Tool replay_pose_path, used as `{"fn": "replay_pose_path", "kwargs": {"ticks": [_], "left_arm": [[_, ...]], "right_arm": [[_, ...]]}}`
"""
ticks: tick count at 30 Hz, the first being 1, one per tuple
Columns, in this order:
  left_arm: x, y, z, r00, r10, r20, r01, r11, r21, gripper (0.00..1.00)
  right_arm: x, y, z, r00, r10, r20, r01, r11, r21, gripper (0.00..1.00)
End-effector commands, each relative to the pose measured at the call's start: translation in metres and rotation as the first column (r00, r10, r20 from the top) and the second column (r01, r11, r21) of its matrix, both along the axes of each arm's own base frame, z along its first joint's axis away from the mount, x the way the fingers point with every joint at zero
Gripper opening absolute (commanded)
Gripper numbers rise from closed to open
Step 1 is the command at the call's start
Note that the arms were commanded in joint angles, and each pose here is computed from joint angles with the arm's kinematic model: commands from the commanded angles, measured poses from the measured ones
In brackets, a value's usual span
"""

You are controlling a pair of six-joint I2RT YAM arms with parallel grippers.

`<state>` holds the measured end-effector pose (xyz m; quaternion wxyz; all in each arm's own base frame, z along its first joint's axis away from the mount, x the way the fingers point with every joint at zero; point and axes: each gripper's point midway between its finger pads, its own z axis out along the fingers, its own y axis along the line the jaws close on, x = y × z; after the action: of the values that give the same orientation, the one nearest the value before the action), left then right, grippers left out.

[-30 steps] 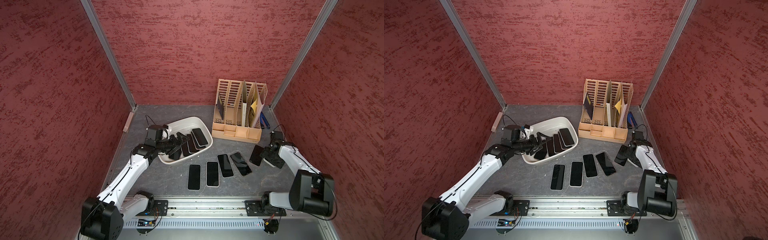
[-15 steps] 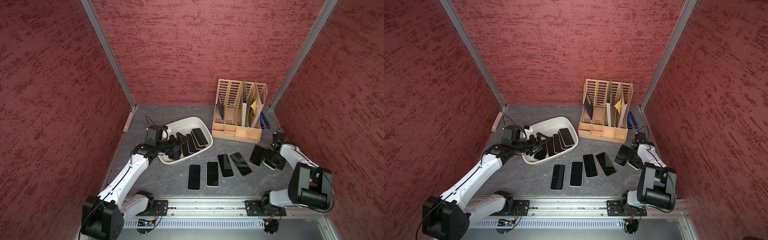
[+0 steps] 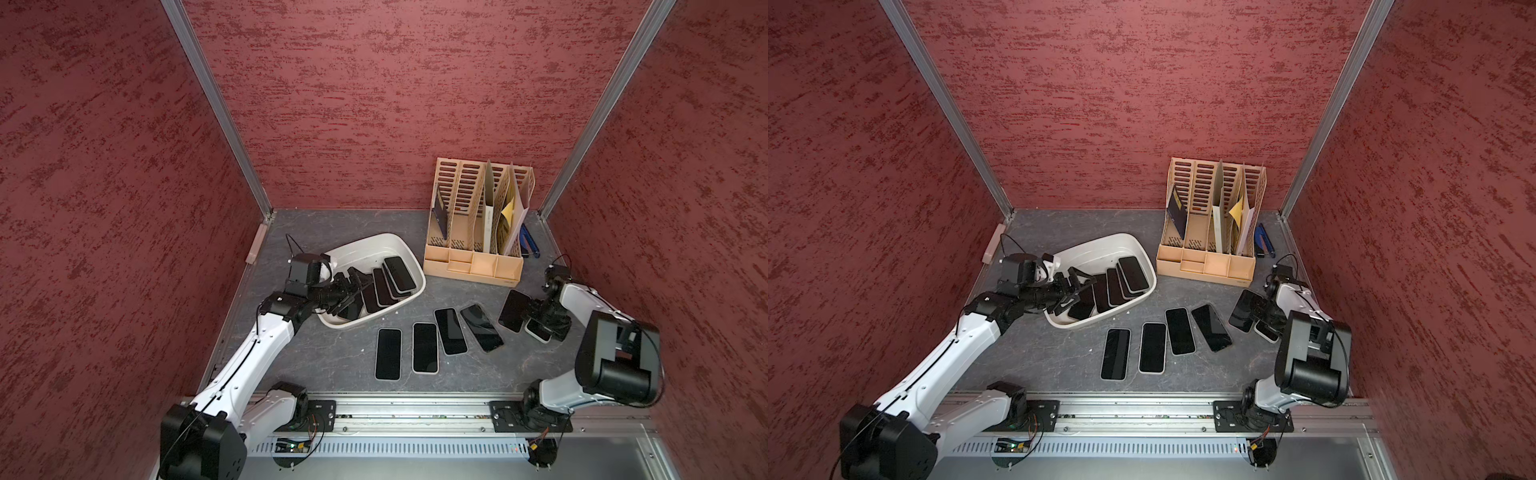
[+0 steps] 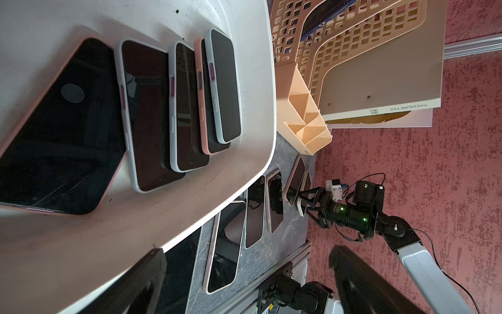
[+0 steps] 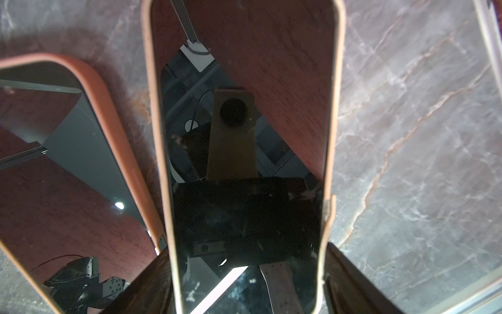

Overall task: Take the phone out of the storage box
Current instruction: Place the phone at the center of the board.

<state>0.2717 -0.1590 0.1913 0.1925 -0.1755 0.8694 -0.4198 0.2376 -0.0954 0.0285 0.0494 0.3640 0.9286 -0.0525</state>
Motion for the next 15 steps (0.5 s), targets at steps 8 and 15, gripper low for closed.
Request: {"fn": "replay_pose_path", "kwargs": {"ticks": [8, 15], "left_arm": [[-0.004, 0.007, -0.011, 0.998, 0.026, -0.048, -0.025, 0.999, 0.023, 1.00], [0.002, 0.016, -0.022, 0.994, 0.057, -0.092, -0.049, 0.995, 0.085, 1.00]], "right_arm": [[-0.009, -0.003, -0.003, 0.999, -0.041, -0.033, 0.041, 0.999, 0.007, 0.93], [0.005, -0.005, 0.028, 0.998, -0.009, 0.068, 0.010, 1.000, -0.011, 0.98]]}}
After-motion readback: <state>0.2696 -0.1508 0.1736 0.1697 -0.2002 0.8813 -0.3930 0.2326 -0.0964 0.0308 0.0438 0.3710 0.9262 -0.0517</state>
